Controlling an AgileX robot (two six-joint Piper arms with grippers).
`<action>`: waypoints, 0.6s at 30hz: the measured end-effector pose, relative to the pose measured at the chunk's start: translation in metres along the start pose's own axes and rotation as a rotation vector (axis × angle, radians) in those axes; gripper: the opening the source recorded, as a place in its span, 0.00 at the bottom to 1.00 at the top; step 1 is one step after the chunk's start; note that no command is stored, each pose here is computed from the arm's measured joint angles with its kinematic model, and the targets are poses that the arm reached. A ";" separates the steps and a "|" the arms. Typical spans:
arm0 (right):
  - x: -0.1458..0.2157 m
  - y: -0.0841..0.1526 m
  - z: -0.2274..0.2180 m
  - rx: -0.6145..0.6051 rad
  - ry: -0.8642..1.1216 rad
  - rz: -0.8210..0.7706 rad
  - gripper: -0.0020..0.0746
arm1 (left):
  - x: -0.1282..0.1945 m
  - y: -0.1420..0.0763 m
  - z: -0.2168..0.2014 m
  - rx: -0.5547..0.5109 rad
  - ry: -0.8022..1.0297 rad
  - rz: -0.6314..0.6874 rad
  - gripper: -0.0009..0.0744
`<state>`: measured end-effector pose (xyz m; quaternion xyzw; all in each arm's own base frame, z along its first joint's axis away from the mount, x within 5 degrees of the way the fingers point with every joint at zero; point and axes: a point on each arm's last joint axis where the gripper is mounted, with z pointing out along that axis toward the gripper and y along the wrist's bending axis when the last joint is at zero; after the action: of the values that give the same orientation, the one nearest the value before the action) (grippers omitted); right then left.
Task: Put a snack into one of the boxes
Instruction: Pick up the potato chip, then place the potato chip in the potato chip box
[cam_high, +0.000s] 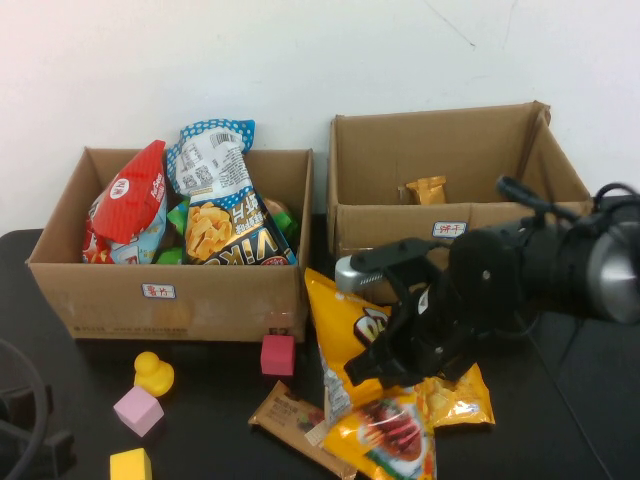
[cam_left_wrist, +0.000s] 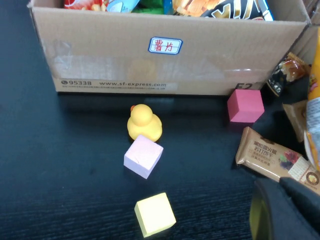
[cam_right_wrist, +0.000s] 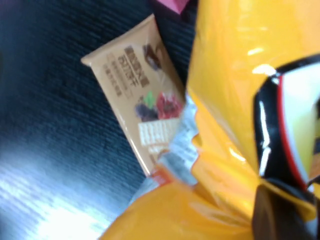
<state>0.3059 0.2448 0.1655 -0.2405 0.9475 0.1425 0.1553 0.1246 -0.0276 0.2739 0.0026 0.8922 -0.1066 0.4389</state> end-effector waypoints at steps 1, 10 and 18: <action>-0.001 0.000 -0.006 0.006 -0.006 -0.008 0.04 | 0.000 0.000 0.000 0.000 -0.002 0.000 0.01; -0.010 0.008 -0.072 0.021 -0.150 -0.048 0.04 | 0.000 0.000 0.000 0.001 -0.002 -0.001 0.01; -0.024 0.024 -0.099 -0.101 -0.271 -0.055 0.04 | -0.001 0.000 0.000 0.002 -0.009 -0.001 0.01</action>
<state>0.2918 0.2406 0.2691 -0.2526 0.9025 0.2170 0.2731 0.1251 -0.0277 0.2746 0.0020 0.8901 -0.1077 0.4428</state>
